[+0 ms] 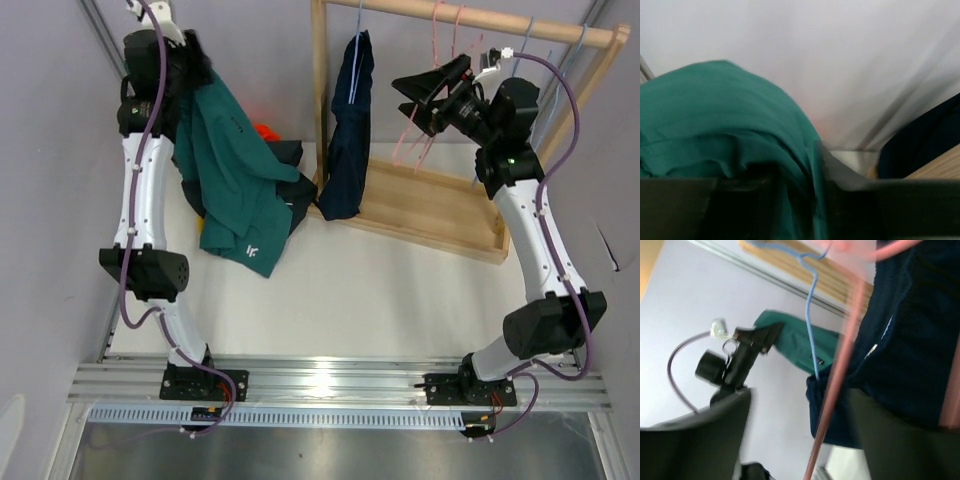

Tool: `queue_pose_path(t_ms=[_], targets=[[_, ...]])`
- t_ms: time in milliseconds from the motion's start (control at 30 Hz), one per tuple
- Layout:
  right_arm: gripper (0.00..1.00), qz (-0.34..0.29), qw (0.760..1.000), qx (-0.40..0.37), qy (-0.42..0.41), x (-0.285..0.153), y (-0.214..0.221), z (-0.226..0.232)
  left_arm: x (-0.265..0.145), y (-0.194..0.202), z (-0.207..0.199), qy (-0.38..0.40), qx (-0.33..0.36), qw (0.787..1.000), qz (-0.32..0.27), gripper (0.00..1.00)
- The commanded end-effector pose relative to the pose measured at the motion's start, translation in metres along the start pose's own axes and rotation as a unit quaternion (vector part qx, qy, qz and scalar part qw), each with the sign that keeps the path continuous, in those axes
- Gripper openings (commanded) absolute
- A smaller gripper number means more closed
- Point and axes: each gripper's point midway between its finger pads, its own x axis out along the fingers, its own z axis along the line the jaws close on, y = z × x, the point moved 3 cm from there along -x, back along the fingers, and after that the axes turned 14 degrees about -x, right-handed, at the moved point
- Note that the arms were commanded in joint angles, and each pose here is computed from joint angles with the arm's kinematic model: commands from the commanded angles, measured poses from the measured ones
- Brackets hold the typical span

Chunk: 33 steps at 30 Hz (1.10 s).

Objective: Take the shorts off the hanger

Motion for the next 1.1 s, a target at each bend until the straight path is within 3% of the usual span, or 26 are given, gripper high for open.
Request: queue_pose_path(t_ms=[0,67,233,367,500,567,667,800,833,867,933,1067], targets=[[1.0,-0.023,0.997,-0.063,-0.025,-0.029,-0.008,0.044,0.025,0.024,0.006,0.006,-0.028,0.999,0.015,0.78],[0.99,-0.023,0.997,-0.066,-0.022,-0.035,-0.007,0.049,0.03,0.033,0.019,-0.032,-0.034,0.999,0.018,0.99],[1.0,-0.029,0.997,-0.071,-0.019,-0.048,-0.007,0.057,0.016,0.028,0.02,-0.041,-0.032,0.999,0.016,0.99],[0.99,-0.034,0.997,-0.071,-0.02,-0.055,-0.006,0.063,-0.038,-0.018,-0.014,0.031,-0.02,0.999,-0.023,0.99],[0.99,-0.037,0.997,-0.07,-0.025,-0.062,-0.007,0.073,-0.075,-0.035,-0.049,0.11,0.001,0.994,-0.028,0.99],[0.99,-0.04,0.997,-0.067,-0.028,-0.066,-0.007,0.078,-0.07,-0.022,-0.041,0.092,0.002,0.996,-0.009,0.99],[0.99,-0.046,0.996,-0.068,-0.025,-0.075,-0.009,0.088,-0.051,0.026,-0.016,0.028,-0.013,0.996,0.08,0.99],[0.99,-0.045,0.996,-0.075,-0.013,-0.084,-0.006,0.092,-0.055,0.113,-0.006,-0.022,-0.024,0.981,0.191,0.99],[1.0,-0.044,0.996,-0.076,-0.011,-0.086,-0.006,0.092,-0.079,0.089,-0.021,0.003,-0.024,0.989,0.146,0.99],[0.99,-0.042,0.996,-0.076,-0.01,-0.087,-0.005,0.093,-0.082,0.105,-0.023,0.015,-0.024,0.989,0.146,0.99],[0.99,-0.037,0.995,-0.091,0.01,-0.091,-0.003,0.091,-0.107,0.116,-0.033,0.04,-0.037,0.986,0.157,0.99],[0.99,-0.056,0.98,-0.131,0.141,-0.113,-0.008,0.072,-0.141,0.129,-0.047,0.074,-0.031,0.977,0.196,0.99]])
